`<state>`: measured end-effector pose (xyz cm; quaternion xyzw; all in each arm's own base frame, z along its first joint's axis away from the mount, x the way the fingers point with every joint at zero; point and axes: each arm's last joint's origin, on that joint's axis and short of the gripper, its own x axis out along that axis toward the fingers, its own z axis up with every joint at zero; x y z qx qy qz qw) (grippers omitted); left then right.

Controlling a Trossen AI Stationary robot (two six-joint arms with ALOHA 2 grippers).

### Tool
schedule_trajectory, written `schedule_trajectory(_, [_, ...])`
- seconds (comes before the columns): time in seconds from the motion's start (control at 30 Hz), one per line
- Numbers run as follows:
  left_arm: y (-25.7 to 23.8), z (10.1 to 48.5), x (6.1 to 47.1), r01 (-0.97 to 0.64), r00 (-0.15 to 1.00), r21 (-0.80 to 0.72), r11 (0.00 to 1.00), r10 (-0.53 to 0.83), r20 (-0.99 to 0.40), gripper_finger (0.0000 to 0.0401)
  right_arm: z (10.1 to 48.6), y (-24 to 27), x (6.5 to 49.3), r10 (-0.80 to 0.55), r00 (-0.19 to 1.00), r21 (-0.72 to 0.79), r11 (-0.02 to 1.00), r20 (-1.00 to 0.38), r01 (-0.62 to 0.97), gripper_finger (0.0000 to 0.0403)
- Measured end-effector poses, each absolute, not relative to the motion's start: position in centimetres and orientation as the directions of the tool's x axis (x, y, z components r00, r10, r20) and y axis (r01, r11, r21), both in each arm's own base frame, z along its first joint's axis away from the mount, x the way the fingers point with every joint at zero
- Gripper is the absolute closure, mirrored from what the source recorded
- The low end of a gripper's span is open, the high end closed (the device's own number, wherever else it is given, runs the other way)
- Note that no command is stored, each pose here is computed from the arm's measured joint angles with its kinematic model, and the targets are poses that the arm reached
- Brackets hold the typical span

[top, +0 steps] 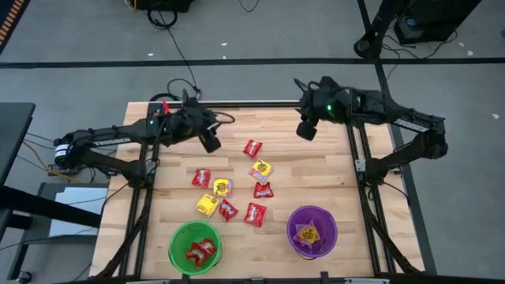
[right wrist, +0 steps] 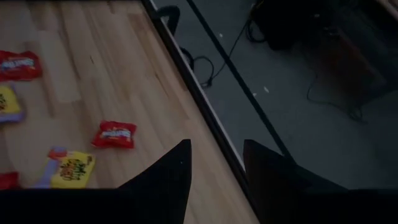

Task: Sort candy by brand, put in halloween buckets
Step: Put the yellow candy into the purple bucket

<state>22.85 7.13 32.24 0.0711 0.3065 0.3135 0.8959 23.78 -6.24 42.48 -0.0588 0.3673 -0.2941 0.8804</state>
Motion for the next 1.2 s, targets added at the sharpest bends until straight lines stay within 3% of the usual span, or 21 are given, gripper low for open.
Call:
schedule_trajectory(0.63, [14.2, 27.8, 18.4, -0.658, 0.421, 0.236, 0.715, 0.610, -0.671, 0.0245, 41.5, -16.0, 19.5, -0.574, 0.470, -0.179, 0.740, -0.670, 0.649, 0.0245])
schedule_trajectory(0.9, [15.4, 27.7, 18.2, -0.644, 0.548, 0.103, 0.758, 0.550, -0.630, 0.0245, 38.5, -18.9, 19.4, -0.522, 0.562, -0.102, 0.784, -0.642, 0.612, 0.0245])
schedule_trajectory(1.1, [15.0, 27.6, 18.4, -0.572, 0.634, -0.010, 0.820, 0.434, -0.640, 0.0245, 36.1, -19.1, 19.3, -0.387, 0.612, 0.009, 0.841, -0.690, 0.542, 0.0245])
schedule_trajectory(1.2, [14.7, 27.4, 18.3, -0.561, 0.642, -0.054, 0.826, 0.392, -0.659, 0.0245, 35.0, -18.0, 19.8, -0.220, 0.661, 0.123, 0.894, -0.718, 0.430, 0.0245])
